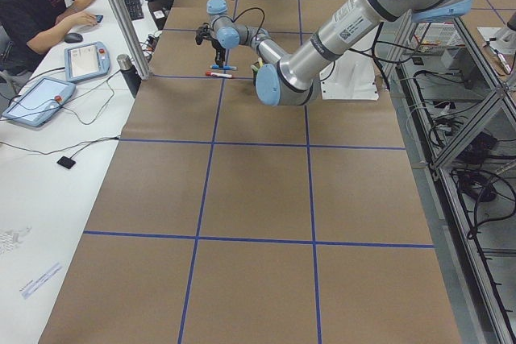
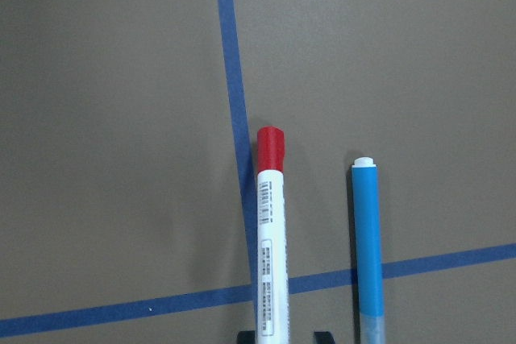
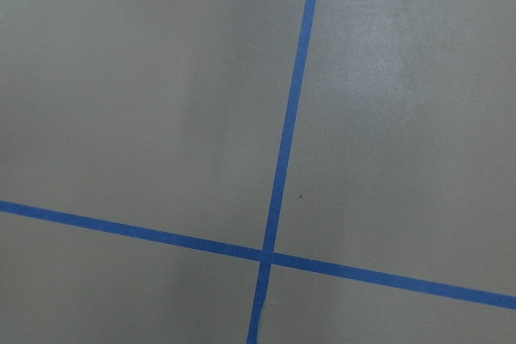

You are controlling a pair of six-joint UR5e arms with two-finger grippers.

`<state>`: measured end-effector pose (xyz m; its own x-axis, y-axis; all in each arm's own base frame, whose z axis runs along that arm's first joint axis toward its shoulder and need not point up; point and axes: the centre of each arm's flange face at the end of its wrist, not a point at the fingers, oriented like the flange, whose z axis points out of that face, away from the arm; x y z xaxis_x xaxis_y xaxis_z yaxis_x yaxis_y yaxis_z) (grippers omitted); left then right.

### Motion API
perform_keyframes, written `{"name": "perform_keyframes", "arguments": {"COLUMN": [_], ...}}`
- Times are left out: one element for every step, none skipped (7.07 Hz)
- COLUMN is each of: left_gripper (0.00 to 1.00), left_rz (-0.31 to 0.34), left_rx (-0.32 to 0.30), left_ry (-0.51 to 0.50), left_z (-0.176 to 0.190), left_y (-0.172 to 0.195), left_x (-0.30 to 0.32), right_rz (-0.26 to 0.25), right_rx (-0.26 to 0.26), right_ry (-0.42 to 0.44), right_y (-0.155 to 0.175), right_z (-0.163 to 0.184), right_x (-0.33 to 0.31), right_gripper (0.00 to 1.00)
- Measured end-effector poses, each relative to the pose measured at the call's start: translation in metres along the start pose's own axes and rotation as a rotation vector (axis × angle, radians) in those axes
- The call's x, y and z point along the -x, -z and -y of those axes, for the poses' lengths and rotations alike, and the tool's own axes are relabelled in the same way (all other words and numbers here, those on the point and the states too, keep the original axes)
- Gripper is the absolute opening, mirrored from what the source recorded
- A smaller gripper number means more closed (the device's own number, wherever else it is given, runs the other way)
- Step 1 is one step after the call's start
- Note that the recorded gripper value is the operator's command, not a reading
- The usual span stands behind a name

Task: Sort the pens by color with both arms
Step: 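Lay the white marker beside the blue marker and open the left gripper, then move the right gripper over the pen cup while the left arm withdraws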

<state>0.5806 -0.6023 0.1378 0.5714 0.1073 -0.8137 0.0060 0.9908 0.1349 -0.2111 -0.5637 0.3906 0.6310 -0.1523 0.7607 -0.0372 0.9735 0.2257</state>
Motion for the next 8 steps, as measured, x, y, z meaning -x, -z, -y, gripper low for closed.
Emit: {"name": "perform_keyframes", "arguments": {"left_gripper": [0.69,0.69,0.69,0.69,0.68,0.68,0.68,0.68], "left_rz": [-0.014,-0.033,-0.05,-0.047,-0.03,-0.012,0.001,0.008], "left_rx": [-0.008,-0.007,0.007,0.02,0.032,0.042,0.047,0.048], "left_ry": [-0.001,0.005,0.006,-0.01,-0.039,-0.07,-0.09,-0.108], "left_z": [0.004,0.011,0.017,0.013,0.002,-0.013,-0.028,-0.041], "left_y": [0.013,0.033,0.053,0.069,0.081,0.09,0.097,0.102], "left_x": [0.0,0.008,0.027,0.052,0.075,0.098,0.121,0.144], "right_rz": [0.015,0.036,0.056,0.073,0.086,0.095,0.1,0.104], "right_rx": [-0.01,-0.015,-0.017,-0.025,-0.038,-0.052,-0.07,-0.088], "right_ry": [-0.023,-0.037,-0.028,-0.001,0.031,0.065,0.106,0.147], "right_y": [0.004,0.006,0.007,0.009,0.011,0.012,0.011,0.01], "right_z": [0.011,0.023,0.031,0.036,0.039,0.04,0.04,0.038], "right_x": [0.02,0.052,0.082,0.109,0.133,0.156,0.182,0.207], "right_gripper": [0.99,0.99,0.99,0.99,0.99,0.99,0.99,0.99]}}
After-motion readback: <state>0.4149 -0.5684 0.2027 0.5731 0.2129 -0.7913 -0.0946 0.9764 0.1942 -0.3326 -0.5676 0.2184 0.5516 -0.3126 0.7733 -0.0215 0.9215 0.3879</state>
